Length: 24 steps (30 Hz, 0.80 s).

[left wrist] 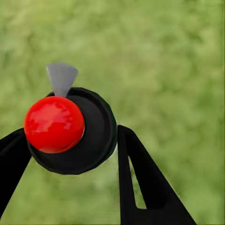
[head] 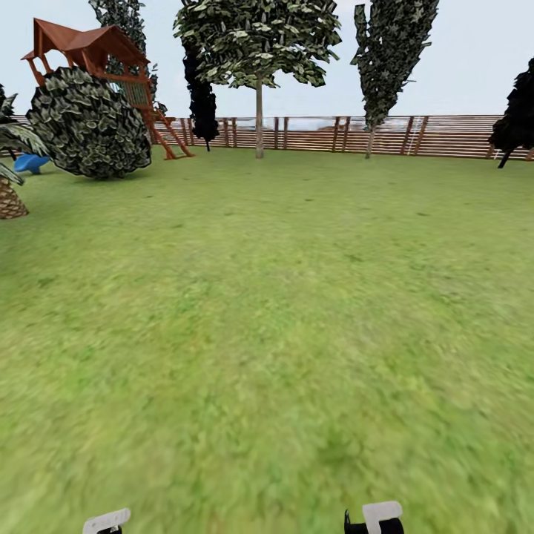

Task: In the garden, pick up the pesticide atomizer on the floor and spray pesticide onto both trees until each tree trunk is fully covered.

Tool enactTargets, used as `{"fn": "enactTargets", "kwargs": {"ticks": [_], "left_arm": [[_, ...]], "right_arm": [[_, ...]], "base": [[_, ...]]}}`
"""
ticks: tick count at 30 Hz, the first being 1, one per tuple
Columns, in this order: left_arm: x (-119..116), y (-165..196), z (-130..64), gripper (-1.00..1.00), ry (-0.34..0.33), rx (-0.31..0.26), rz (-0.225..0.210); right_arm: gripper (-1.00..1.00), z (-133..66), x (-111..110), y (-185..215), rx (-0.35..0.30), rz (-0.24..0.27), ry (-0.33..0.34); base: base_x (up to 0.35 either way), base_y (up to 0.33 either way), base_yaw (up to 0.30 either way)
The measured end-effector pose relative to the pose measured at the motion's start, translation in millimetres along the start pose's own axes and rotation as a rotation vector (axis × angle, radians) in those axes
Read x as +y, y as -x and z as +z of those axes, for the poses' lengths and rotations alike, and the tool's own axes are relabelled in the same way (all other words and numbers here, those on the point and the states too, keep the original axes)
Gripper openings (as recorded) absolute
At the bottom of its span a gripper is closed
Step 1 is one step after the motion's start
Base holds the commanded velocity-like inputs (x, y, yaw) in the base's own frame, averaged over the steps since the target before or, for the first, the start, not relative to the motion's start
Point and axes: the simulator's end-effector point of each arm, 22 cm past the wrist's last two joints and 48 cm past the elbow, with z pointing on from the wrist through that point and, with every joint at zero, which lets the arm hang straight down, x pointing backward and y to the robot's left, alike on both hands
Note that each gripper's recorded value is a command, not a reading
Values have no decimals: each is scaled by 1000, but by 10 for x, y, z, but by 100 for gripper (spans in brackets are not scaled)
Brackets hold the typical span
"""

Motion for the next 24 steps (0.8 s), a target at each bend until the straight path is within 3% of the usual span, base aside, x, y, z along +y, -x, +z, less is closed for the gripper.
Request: {"fn": "enactTargets", "kwargs": {"ticks": [24], "left_arm": [[0,-2,0,-100,0,0,-1]], "right_arm": [[100,0,0,0,0,0,0]], "base": [[338,0,0]]}}
